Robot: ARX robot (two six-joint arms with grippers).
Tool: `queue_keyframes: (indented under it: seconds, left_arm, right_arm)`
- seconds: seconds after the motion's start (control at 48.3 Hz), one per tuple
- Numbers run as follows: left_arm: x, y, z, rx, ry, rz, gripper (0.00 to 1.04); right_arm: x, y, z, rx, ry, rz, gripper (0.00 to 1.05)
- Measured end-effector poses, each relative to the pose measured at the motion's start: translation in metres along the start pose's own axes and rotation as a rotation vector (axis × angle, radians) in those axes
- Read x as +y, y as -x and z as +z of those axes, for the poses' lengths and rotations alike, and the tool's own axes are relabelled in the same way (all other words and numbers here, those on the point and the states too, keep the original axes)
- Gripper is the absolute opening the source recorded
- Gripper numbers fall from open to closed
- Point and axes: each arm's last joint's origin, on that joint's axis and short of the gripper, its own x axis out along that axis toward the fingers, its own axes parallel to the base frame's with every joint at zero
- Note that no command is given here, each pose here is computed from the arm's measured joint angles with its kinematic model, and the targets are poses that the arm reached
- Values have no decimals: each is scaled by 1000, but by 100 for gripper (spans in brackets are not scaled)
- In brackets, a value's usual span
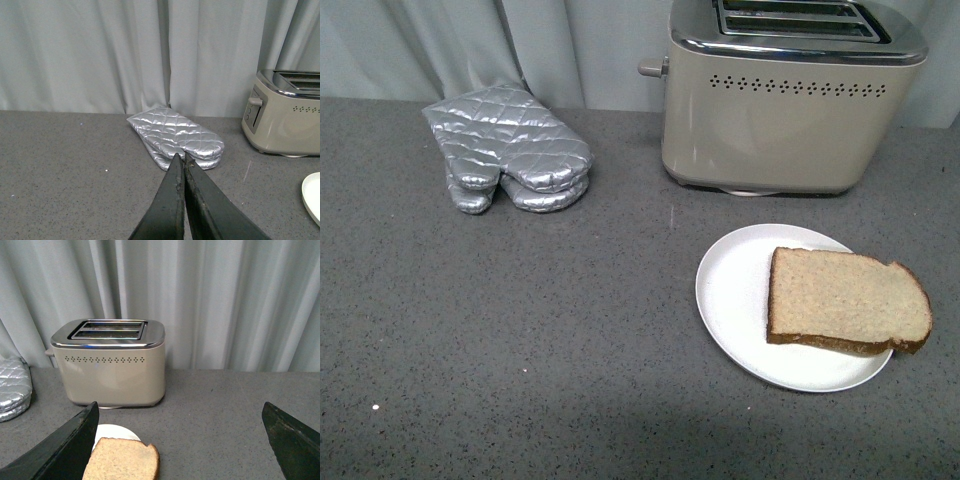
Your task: Put bread into toaster
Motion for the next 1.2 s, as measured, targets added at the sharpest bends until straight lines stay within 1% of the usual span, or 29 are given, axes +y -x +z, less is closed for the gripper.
queue_keyframes:
  seconds: [0.021, 0.062, 0.145, 0.186, 0.207, 0.248, 0.29, 0.31, 0.414, 0.455, 0.497, 0.538, 0.6, 0.703, 0.766, 0.91, 1.034, 1.2]
  left_arm:
    - [0, 0, 0, 0, 0, 0, 4]
    - [0, 0, 0, 0, 0, 0, 8]
    - [0, 0, 0, -1, 0, 0, 20]
    - [0, 0, 0, -1, 0, 0, 29]
    - [0, 0, 0, -1, 0, 0, 35]
    - [0, 0, 0, -1, 0, 0, 42]
    - [0, 0, 0, -1, 0, 1, 48]
    - [0, 0, 0, -2, 0, 0, 54]
    - [0, 0, 0, -2, 0, 0, 76]
    - [0, 0, 0, -2, 0, 0, 85]
    - [0, 0, 0, -2, 0, 0, 94]
    - [0, 0, 0, -2, -1, 1, 100]
    - [0, 0, 0, -2, -1, 0, 97]
    - [0, 0, 0, -2, -1, 0, 98]
    - [0, 0, 0, -2, -1, 0, 98]
    - [0, 0, 0, -2, -1, 0, 98]
    - [0, 0, 0, -2, -1, 0, 98]
    - [0, 0, 0, -2, -1, 0, 98]
  right_arm:
    - [0, 0, 0, 0, 0, 0, 95]
    - [0, 0, 0, 0, 0, 0, 95]
    - [0, 0, 0, 0, 0, 0, 95]
    - [0, 0, 0, 2, 2, -4, 95]
    - [0, 0, -1, 41, 19, -39, 95]
    - [-1, -2, -2, 117, 56, -98, 95]
    - [-1, -7, -5, 170, 77, -121, 95]
    - [-1, -11, -7, 199, 81, -119, 95]
    - [-6, -36, -7, 304, 60, -90, 95]
    - [-9, -49, -8, 373, 43, -85, 95]
    - [-13, -63, -11, 446, 6, -66, 95]
    - [-17, -77, -16, 522, -35, -42, 95]
    - [-23, -95, -23, 603, -91, -15, 95]
    - [-35, -125, -40, 750, -193, 38, 95]
    - [-39, -135, -47, 794, -230, 65, 95]
    - [-49, -170, -74, 908, -314, 103, 95]
    - [-48, -185, -93, 974, -387, 166, 95]
    - [-37, -201, -108, 1036, -445, 202, 95]
